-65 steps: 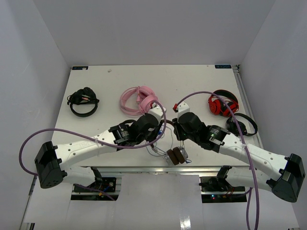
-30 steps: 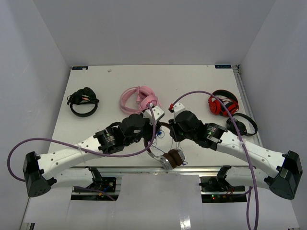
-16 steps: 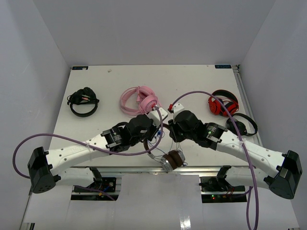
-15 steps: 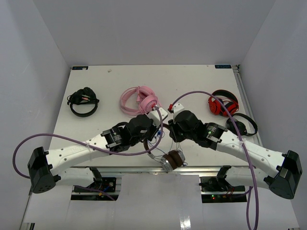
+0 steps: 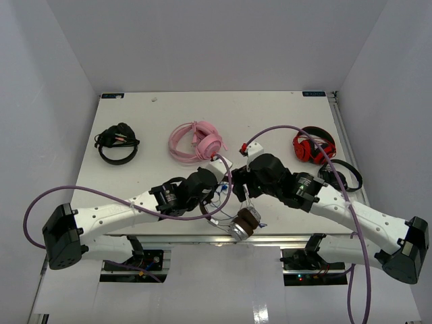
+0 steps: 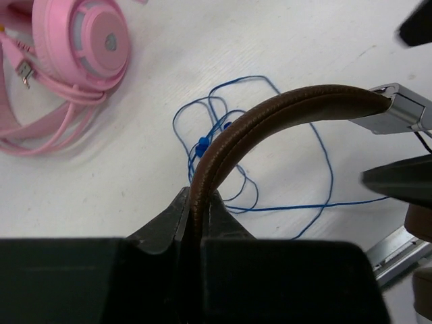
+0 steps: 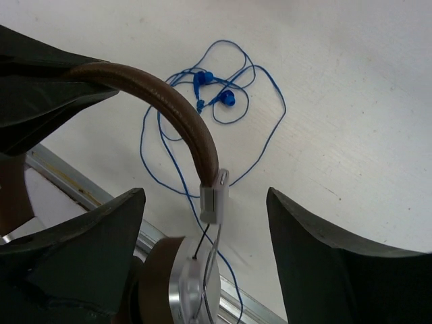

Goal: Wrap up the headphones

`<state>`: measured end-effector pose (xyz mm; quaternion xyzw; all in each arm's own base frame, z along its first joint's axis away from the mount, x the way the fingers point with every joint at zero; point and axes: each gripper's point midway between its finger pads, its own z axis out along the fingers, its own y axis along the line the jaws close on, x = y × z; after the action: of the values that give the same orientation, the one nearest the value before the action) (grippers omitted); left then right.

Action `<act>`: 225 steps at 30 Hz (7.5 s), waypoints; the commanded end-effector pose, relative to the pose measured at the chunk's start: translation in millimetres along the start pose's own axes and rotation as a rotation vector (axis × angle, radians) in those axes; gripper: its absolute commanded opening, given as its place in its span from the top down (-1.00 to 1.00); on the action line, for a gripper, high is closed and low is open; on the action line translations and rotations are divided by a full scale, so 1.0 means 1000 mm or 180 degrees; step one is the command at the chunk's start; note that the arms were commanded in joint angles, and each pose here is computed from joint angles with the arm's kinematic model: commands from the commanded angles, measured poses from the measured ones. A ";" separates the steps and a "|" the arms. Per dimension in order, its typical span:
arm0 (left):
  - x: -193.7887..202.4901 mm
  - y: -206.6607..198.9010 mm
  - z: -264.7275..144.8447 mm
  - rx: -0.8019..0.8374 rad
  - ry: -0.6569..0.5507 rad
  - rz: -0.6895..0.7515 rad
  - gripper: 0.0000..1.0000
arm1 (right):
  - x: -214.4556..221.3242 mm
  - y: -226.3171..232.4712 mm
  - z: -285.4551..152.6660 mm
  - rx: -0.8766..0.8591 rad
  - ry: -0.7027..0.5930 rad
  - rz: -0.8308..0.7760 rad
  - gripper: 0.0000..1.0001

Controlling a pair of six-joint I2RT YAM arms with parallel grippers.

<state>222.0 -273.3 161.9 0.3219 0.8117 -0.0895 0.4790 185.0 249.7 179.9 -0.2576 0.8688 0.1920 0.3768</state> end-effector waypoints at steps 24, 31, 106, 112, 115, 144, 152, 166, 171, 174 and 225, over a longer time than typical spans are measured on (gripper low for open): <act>-0.173 0.109 -0.207 -0.0205 -0.1825 -0.2190 1.00 | -0.083 0.031 -0.085 -0.0929 -0.2200 -0.0684 -0.51; -0.185 0.117 -0.224 -0.0177 -0.1978 -0.2327 1.00 | -0.073 0.049 -0.076 -0.1271 -0.2496 -0.0877 -0.48; -0.198 0.071 -0.267 0.1102 -0.2306 -0.2255 1.00 | -0.005 0.050 -0.025 -0.1541 -0.2262 -0.0620 0.84; -0.188 0.017 -0.253 0.1853 -0.2100 -0.1980 1.00 | -0.016 0.071 -0.030 -0.1852 -0.2241 -0.0692 0.85; -0.186 0.005 -0.248 0.2017 -0.2131 -0.1900 1.00 | -0.018 0.084 -0.028 -0.2051 -0.2173 -0.0677 0.85; -0.218 -0.020 -0.245 0.2486 -0.2693 -0.1810 1.00 | -0.025 0.126 0.030 -0.2086 -0.1597 -0.0774 0.85; -0.214 -0.020 -0.232 0.2387 -0.2677 -0.1842 1.00 | -0.027 0.140 0.036 -0.2182 -0.1517 -0.0797 0.85; -0.205 -0.025 -0.209 0.2279 -0.2488 -0.1878 1.00 | -0.030 0.150 0.046 -0.2134 -0.1413 -0.0868 0.85; -0.206 -0.026 -0.197 0.2174 -0.2460 -0.1837 1.00 | -0.031 0.153 0.052 -0.2094 -0.1372 -0.0890 0.85; -0.207 -0.027 -0.197 0.2191 -0.2479 -0.1839 1.00 | -0.029 0.155 0.054 -0.2104 -0.1348 -0.0898 0.85; -0.062 -0.052 -0.141 0.1945 -0.0687 -0.1201 1.00 | -0.094 -0.005 -0.006 -0.0478 -0.1066 -0.0652 0.85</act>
<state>96.8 -288.4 265.8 0.3096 0.7392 -0.4654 0.3757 241.0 280.3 236.8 -0.3318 0.7466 0.2723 0.5083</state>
